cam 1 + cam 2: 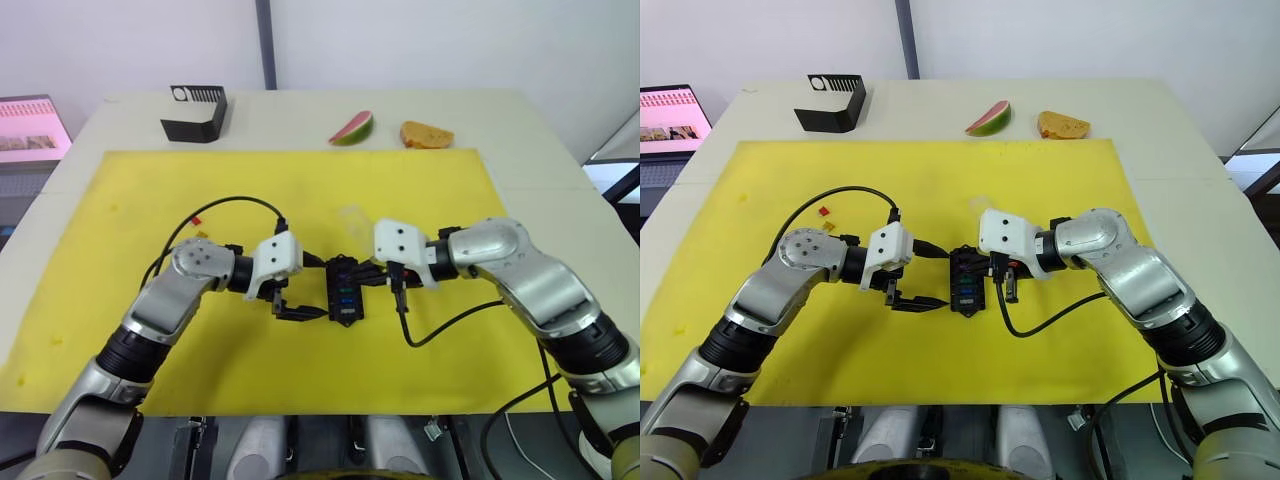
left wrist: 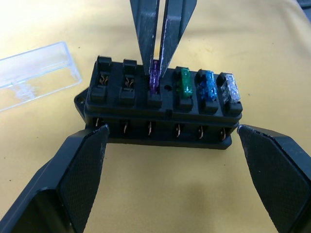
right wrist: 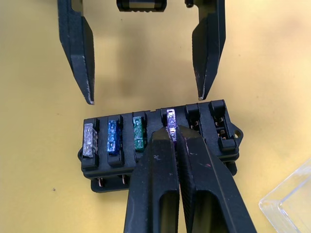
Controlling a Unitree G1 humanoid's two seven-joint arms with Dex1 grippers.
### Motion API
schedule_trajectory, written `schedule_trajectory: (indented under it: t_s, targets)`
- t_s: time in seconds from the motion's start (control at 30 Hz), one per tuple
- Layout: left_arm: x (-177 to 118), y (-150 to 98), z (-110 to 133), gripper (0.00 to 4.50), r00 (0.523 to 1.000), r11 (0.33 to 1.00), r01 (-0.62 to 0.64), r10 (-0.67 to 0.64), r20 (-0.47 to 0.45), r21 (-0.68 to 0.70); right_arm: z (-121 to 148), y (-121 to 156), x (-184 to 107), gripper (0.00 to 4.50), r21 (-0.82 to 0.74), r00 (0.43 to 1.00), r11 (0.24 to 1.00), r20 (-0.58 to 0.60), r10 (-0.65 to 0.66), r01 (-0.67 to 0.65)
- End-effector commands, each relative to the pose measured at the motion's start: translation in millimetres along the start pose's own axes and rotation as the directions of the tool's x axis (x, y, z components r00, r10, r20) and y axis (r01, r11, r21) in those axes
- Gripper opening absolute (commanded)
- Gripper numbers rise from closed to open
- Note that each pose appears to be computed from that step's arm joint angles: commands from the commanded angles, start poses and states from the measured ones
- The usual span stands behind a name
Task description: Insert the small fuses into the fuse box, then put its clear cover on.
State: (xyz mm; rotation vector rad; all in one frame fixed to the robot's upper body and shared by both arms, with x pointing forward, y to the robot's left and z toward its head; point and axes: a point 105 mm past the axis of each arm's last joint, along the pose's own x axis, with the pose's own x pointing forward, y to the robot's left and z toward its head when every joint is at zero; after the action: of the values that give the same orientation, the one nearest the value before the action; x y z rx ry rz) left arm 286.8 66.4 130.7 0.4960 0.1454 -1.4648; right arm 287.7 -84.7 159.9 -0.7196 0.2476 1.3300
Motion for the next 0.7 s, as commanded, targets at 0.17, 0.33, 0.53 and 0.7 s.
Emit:
schedule_trajectory:
  t_s: [0.17,0.33,0.53,0.7]
  targets:
    - [-0.6,3.7,9.0,4.45,1.000,0.999,-0.011,0.010,0.016,0.051,1.7,-6.7,-6.5,0.00,-0.081,0.999,0.996,0.010,-0.042,0.043]
    - [-1.4,4.2,8.4,4.45,1.000,0.998,-0.015,0.014,0.014,0.053,-0.5,-9.2,-6.6,0.00,-0.096,0.999,0.994,0.002,-0.043,0.043]
    - [-1.8,3.7,7.9,4.45,1.000,0.998,-0.020,0.019,0.013,0.055,8.3,-13.0,-9.9,0.00,0.127,0.997,0.992,0.079,0.001,-0.011]
    - [-3.0,3.2,6.6,4.45,1.000,0.998,-0.023,0.022,0.008,0.054,13.6,-12.9,-11.5,0.00,0.053,0.997,0.998,0.068,0.038,-0.041]
